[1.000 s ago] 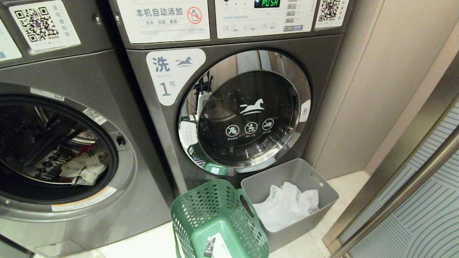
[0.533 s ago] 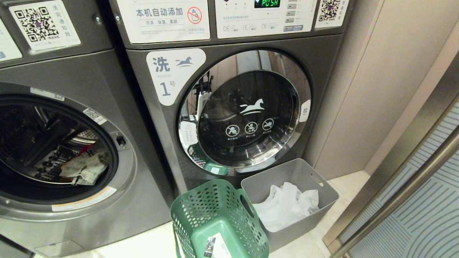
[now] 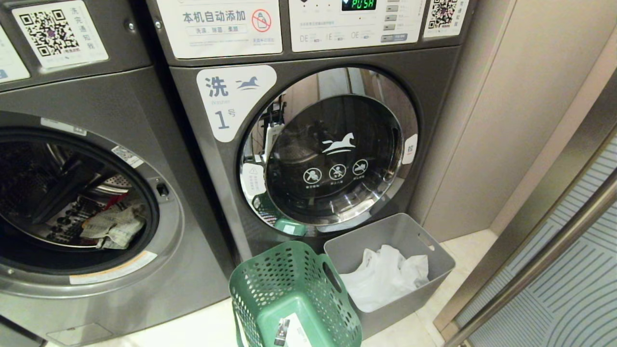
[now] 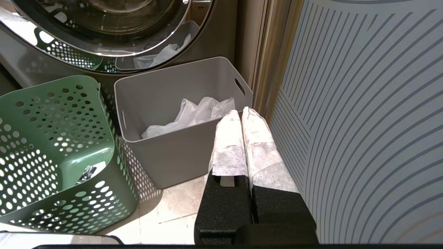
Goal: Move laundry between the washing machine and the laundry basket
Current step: Pick a cloth and place it into the basket
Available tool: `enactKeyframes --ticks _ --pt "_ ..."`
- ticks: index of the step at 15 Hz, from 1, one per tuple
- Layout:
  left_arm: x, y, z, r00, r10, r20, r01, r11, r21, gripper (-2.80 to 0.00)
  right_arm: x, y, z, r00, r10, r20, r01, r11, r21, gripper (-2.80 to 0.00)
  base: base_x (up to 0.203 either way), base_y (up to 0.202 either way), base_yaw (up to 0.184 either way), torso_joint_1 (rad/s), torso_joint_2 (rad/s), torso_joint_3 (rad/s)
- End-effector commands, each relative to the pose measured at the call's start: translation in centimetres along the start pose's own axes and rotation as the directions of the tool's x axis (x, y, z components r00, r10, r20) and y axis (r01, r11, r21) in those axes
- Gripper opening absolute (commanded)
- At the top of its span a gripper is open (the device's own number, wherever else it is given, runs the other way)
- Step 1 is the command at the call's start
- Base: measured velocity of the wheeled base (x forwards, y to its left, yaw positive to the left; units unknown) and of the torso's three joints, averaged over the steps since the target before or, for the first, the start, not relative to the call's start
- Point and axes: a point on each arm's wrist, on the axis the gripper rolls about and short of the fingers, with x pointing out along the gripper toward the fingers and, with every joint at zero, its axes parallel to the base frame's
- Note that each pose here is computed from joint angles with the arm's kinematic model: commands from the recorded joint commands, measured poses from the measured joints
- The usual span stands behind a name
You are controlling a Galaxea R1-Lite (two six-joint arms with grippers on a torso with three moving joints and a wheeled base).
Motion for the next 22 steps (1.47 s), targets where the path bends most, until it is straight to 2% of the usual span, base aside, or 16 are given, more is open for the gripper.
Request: enactKeyframes --ticks 1,4,8,13,16,17,19,20,22 --pt "1.0 -0.4 -0.6 0.999 0.014 -0.035 -0.013 1.0 0.015 -2.8 0.0 0.0 0.0 1.0 0.001 -0.001 -0.001 1.0 -0.001 -2.8 0.0 0.0 0.0 0.0 0.0 0.0" --pt "2.4 -0.8 -1.6 0.996 0.002 -0.091 0.002 0.999 0.039 -2.8 0.0 0.0 0.0 1.0 0.001 -0.001 -0.001 1.0 -0.001 -2.8 0.0 0.0 0.0 0.0 0.0 0.0" --pt "6.3 -1.1 -2.1 0.982 0.058 -0.179 -0.053 0.998 0.034 -2.8 0.0 0.0 0.0 1.0 0.001 -0.001 -0.001 1.0 -0.001 -2.8 0.0 0.0 0.0 0.0 0.0 0.0" --pt "11.0 -1.4 -0.8 0.972 0.091 -0.218 -0.093 0.996 0.0 -2.8 0.0 0.0 0.0 1.0 0.001 -0.001 -0.001 1.0 -0.001 -2.8 0.0 0.0 0.0 0.0 0.0 0.0" --pt "13.4 -1.4 0.9 0.976 0.094 -0.198 -0.107 0.993 -0.054 -2.8 0.0 0.0 0.0 1.0 0.001 -0.001 -0.001 1.0 -0.001 -2.8 0.0 0.0 0.0 0.0 0.0 0.0" --pt "13.0 -0.8 1.4 0.979 0.095 -0.182 -0.11 0.991 -0.073 -2.8 0.0 0.0 0.0 1.0 0.001 -0.001 -0.001 1.0 -0.001 -2.8 0.0 0.0 0.0 0.0 0.0 0.0" --pt "9.3 1.7 2.6 0.991 0.08 -0.11 -0.094 0.987 -0.132 -2.8 0.0 0.0 0.0 1.0 0.001 -0.001 -0.001 1.0 -0.001 -2.8 0.0 0.0 0.0 0.0 0.0 0.0" --pt "6.8 3.2 3.0 0.996 0.054 -0.065 -0.065 0.985 -0.163 -2.8 0.0 0.0 0.0 1.0 0.001 -0.001 -0.001 1.0 -0.001 -2.8 0.0 0.0 0.0 0.0 0.0 0.0" --pt "0.8 6.1 2.6 0.998 -0.044 0.039 0.051 0.977 -0.207 -2.8 0.0 0.0 0.0 1.0 0.001 -0.001 -0.001 1.0 -0.001 -2.8 0.0 0.0 0.0 0.0 0.0 0.0"
